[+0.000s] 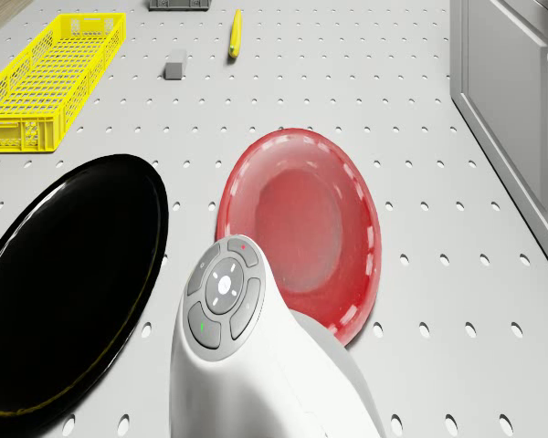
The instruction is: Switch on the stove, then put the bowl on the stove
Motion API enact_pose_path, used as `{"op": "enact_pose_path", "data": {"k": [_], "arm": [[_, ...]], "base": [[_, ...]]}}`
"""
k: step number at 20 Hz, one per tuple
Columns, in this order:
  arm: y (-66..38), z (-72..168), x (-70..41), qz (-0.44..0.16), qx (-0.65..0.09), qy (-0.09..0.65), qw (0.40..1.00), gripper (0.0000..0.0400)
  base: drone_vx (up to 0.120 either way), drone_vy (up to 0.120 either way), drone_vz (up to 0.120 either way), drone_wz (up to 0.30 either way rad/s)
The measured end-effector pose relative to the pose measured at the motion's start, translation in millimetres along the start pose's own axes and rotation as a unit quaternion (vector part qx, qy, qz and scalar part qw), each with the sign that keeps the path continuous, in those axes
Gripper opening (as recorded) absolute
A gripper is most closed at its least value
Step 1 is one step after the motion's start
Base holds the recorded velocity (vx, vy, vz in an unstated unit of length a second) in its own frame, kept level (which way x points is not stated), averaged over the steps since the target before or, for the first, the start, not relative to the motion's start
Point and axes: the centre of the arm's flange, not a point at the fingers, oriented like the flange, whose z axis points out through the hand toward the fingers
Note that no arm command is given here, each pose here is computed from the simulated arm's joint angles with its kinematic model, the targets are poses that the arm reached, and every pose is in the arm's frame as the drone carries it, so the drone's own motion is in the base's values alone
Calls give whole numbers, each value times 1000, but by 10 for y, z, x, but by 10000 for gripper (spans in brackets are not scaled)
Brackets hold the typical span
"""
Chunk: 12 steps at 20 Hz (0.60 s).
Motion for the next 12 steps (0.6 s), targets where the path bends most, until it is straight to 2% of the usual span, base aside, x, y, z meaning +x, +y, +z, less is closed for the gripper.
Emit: {"op": "enact_pose_path", "data": {"k": [2,4,5,7,10,12], "arm": [[0,63,0,0,0,0,1000,100],[0,108,0,0,0,0,1000,218],[0,114,0,0,0,0,1000,258],[0,90,0,0,0,0,1000,314],[0,8,0,0,0,0,1000,359],[0,-24,0,0,0,0,1000,371]], "base": [[0,0,0,0],[0,0,0,0],[0,0,0,0],[0,0,0,0],[0,0,0,0],[0,0,0,0]]}}
